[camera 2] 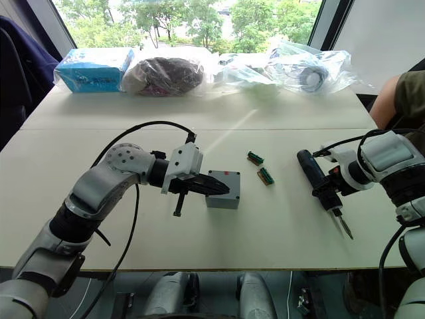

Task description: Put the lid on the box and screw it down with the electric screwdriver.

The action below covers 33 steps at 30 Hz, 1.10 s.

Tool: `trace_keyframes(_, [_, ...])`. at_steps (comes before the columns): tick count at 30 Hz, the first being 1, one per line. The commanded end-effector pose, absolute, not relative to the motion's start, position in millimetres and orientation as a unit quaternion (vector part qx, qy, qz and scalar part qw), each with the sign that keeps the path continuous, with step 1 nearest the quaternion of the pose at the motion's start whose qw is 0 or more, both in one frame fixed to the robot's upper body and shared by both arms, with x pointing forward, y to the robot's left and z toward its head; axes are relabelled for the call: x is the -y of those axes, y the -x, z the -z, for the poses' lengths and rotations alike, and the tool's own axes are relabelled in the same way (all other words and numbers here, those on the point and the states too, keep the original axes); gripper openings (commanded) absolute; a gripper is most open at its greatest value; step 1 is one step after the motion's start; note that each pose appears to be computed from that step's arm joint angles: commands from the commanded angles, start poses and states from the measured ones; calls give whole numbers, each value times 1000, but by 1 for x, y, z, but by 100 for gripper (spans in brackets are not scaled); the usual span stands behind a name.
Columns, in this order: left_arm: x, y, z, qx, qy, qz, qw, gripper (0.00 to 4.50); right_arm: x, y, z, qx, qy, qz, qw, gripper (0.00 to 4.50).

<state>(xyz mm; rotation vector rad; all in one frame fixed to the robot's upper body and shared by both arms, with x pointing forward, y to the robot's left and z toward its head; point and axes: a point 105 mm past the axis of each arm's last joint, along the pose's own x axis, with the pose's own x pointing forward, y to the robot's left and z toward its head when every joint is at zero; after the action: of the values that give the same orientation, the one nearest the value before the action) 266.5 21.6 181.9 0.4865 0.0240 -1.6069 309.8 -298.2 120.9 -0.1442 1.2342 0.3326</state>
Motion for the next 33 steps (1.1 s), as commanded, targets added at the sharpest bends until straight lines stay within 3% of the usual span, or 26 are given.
trace_keyframes(1, [-29,-273,-190,2,-215,697,684,0,302,-313,-123,-572,56,-143,806,184])
trace_keyframes(4, [-35,-282,-193,-2,-204,685,699,0,310,-335,-147,-516,60,-127,845,184])
trace_keyframes(7, [-46,-293,-197,-6,-179,671,720,0,294,-362,-192,-411,17,-160,897,184])
trace_keyframes(10, [-56,-303,-197,-18,-171,660,731,0,258,-383,-261,-216,-61,-259,940,184])
trace_keyframes(12, [-59,-304,-195,-26,-173,661,730,0,239,-381,-301,-82,-109,-314,940,184])
trace_keyframes(14, [-59,-304,-192,-36,-174,666,724,0,224,-369,-319,8,-118,-348,930,184])
trace_keyframes(21, [-50,-310,-184,-51,-185,671,716,0,155,-328,-304,120,-156,-408,891,184])
trace_keyframes(33, [-36,-309,-160,-79,-192,684,699,0,121,-314,-254,115,-106,-401,903,184])
